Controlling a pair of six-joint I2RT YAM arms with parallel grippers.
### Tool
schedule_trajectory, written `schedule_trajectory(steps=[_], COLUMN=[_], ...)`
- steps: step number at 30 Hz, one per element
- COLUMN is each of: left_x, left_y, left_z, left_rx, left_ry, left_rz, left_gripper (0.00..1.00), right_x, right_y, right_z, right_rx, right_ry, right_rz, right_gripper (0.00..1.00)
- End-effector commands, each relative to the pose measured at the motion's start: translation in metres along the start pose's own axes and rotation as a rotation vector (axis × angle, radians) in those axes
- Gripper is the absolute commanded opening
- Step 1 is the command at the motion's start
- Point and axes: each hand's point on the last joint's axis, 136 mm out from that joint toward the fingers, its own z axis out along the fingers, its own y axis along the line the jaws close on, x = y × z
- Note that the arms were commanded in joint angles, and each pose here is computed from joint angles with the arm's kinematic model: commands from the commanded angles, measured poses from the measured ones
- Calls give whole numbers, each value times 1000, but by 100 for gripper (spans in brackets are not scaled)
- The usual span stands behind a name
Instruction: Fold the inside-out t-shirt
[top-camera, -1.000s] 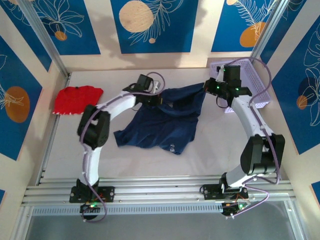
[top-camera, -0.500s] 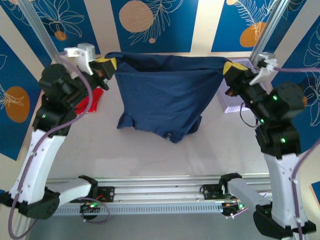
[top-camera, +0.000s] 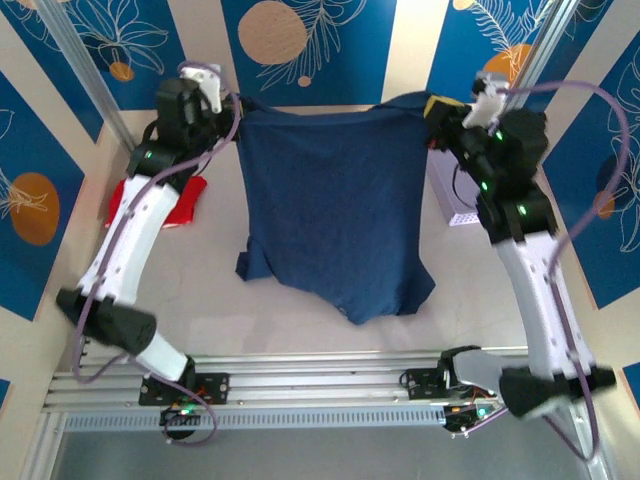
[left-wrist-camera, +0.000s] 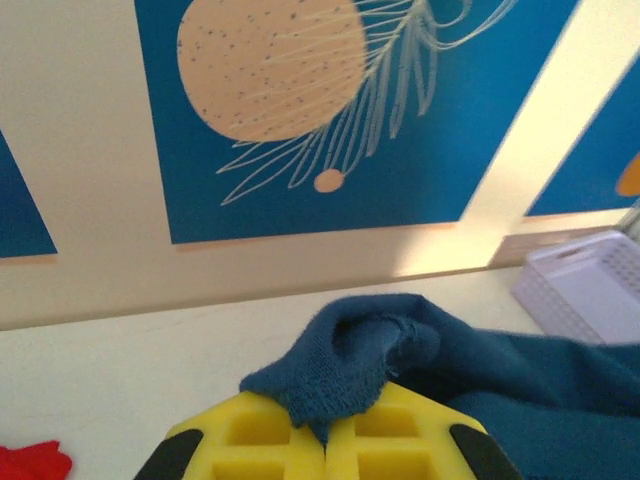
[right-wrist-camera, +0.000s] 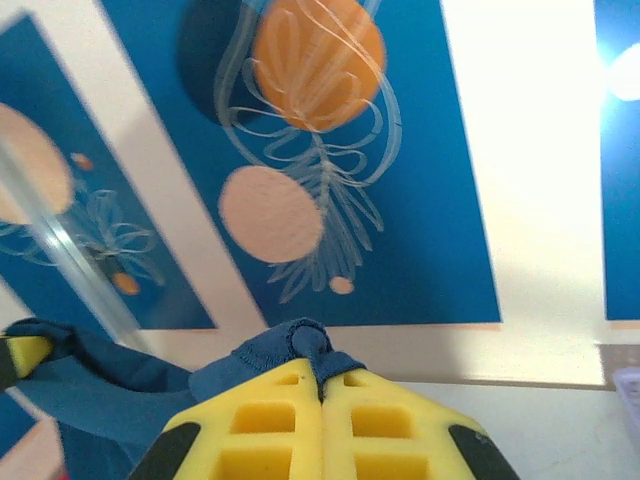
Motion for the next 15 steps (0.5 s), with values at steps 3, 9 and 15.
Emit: schedule_trajectory(steps=[3,9,15], left_x=[-124,-179,-123], left_y=[-17,-34,-38], left_z=[-57,-120,-115], left_rx=[52,113,172], left_ry=[-288,-466,-306], left_rz=[36,67,74], left_gripper=[0,0,0], right_x=[-100,-138,-90], right_y=[20,48,35], right_z=[0,-15,-10], right_rx=[-51,-139,-119], right_ry=[-257,-311,-173], right_rz=[-41,-53,-20], right_gripper=[0,0,0])
